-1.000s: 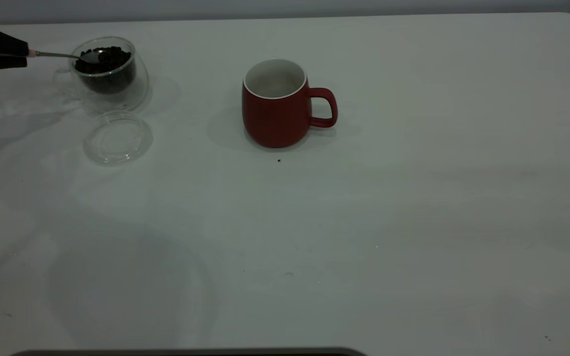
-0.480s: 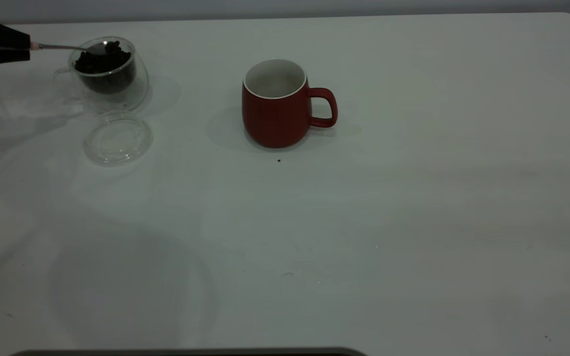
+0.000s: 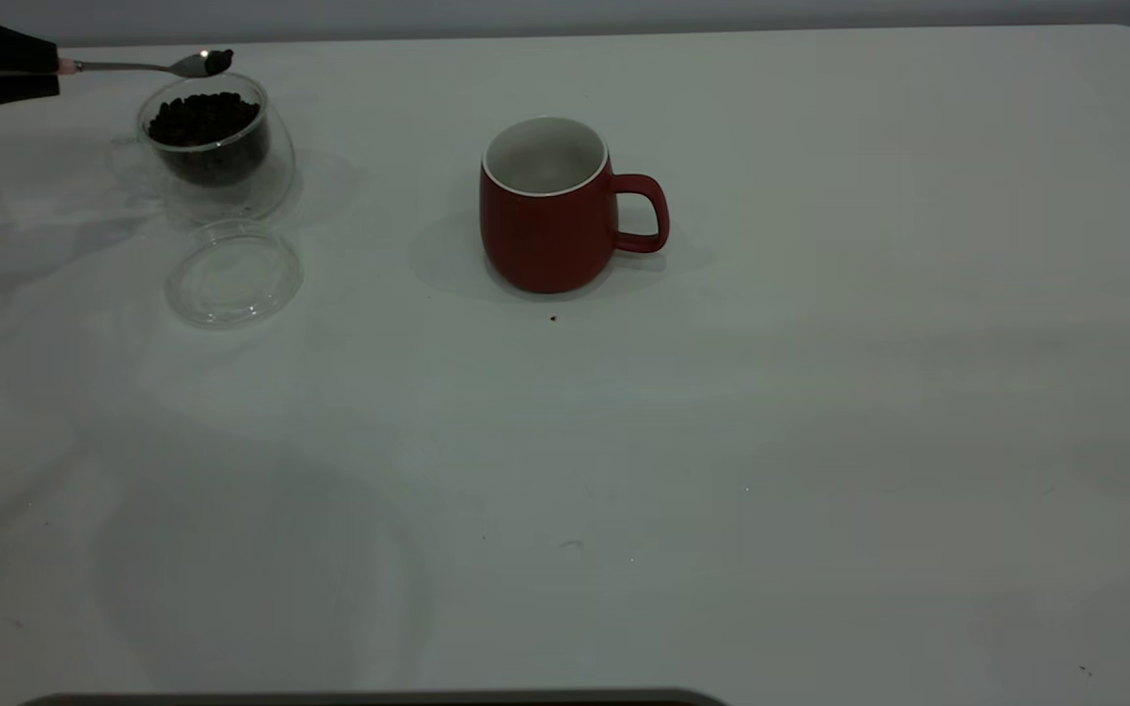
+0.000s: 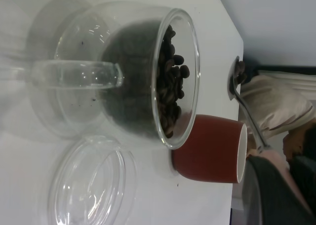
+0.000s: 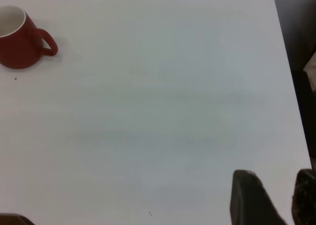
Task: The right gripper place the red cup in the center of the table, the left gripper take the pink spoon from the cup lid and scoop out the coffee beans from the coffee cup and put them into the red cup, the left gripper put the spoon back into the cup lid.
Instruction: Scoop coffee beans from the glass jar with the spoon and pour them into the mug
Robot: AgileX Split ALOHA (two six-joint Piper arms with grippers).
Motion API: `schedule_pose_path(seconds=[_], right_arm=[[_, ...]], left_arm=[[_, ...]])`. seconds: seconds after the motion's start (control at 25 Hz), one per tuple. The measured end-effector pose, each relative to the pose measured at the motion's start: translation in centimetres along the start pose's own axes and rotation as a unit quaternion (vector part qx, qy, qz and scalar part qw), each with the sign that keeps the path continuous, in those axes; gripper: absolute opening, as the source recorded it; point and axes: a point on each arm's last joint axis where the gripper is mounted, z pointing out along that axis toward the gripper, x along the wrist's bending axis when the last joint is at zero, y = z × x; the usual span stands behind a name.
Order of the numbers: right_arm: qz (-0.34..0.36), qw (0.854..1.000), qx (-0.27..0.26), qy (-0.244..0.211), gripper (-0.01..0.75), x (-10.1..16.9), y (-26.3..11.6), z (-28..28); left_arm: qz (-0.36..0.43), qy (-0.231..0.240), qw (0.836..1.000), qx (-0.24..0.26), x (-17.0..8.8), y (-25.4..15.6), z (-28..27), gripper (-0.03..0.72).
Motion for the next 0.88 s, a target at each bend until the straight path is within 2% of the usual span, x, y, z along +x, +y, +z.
schedule_pose_path(seconds=[0.24, 0.88], right_arm=[[0.000, 1.000, 0.000, 0.000, 0.241, 0.0, 0.0, 0.0], [0.000, 1.000, 0.000, 0.000, 0.241, 0.0, 0.0, 0.0]], left_arm=[[0.002, -0.003, 1.000, 0.014, -0.6, -0.2, 1.3, 0.113], [0.035, -0.016, 0.992, 0.122, -4.8, -3.3, 10.6, 0.113]])
